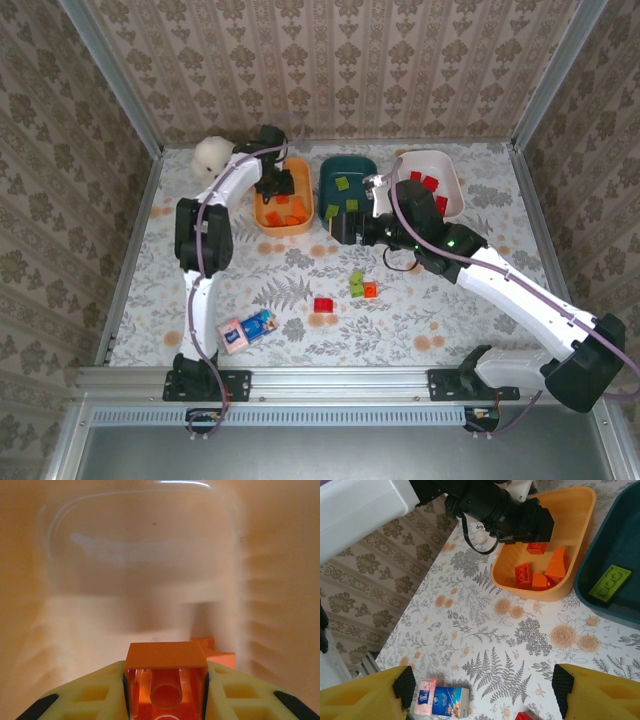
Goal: Sort the legos into containers by color
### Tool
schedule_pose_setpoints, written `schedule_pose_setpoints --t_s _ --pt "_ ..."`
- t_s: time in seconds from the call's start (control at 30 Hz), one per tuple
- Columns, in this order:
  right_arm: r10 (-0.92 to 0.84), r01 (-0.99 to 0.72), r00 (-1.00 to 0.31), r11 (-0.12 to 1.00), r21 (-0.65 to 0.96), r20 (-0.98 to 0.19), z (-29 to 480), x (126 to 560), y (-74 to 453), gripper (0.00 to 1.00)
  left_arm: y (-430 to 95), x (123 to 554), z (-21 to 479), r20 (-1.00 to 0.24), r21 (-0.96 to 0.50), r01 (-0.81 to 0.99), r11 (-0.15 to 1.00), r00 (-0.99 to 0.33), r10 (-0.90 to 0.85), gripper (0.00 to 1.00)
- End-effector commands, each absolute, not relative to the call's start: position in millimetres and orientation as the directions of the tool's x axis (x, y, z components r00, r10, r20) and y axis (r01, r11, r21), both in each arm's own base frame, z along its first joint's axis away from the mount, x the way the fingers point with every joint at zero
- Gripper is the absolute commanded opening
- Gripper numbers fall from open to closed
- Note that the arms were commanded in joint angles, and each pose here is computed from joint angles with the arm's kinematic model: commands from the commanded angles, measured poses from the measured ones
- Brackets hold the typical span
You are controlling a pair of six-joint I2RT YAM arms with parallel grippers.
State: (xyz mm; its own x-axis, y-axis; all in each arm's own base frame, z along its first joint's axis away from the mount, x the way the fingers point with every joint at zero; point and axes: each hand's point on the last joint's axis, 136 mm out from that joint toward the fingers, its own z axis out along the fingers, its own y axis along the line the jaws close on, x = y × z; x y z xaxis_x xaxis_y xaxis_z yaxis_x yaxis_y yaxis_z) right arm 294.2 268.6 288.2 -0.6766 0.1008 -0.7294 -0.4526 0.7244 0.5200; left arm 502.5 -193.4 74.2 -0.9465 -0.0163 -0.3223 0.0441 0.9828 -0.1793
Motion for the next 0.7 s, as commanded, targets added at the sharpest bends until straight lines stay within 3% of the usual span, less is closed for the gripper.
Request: schedule_pose_setpoints --t_s 0.0,0.13,0.43,0.53,0.67 --pt "0.109 -0.461 -0.646 0.733 0.500 -0.755 299.6 300.0 268.4 0.76 -194.2 495.1 66.5 -0.268 -0.197 0.010 0.980 -0.962 -0.044 0.34" --pt "0.106 -0.449 -0.649 0.747 0.491 -0.754 297.1 301.5 265.8 0.76 -193.8 488.1 60.1 -0.242 -0.200 -0.005 0.980 -0.969 -0.055 0.36" --pt "0.047 -0.441 -0.649 0.790 0.425 -0.759 289.0 303.1 258.8 0.76 -196.3 484.7 102.4 -0.314 -0.230 0.002 0.973 -0.947 -0.072 0.61" --pt "-0.059 -0.485 -0.665 0.792 0.371 -0.745 274.3 295.6 265.1 0.75 -198.0 482.5 131.5 -0.362 -0.248 0.010 0.969 -0.929 -0.083 0.63" --pt "-0.321 -0.655 -0.632 0.708 0.264 -0.706 234.0 263.5 292.0 0.76 -194.6 465.5 172.2 -0.417 -0.302 -0.009 0.953 -0.898 -0.141 0.66"
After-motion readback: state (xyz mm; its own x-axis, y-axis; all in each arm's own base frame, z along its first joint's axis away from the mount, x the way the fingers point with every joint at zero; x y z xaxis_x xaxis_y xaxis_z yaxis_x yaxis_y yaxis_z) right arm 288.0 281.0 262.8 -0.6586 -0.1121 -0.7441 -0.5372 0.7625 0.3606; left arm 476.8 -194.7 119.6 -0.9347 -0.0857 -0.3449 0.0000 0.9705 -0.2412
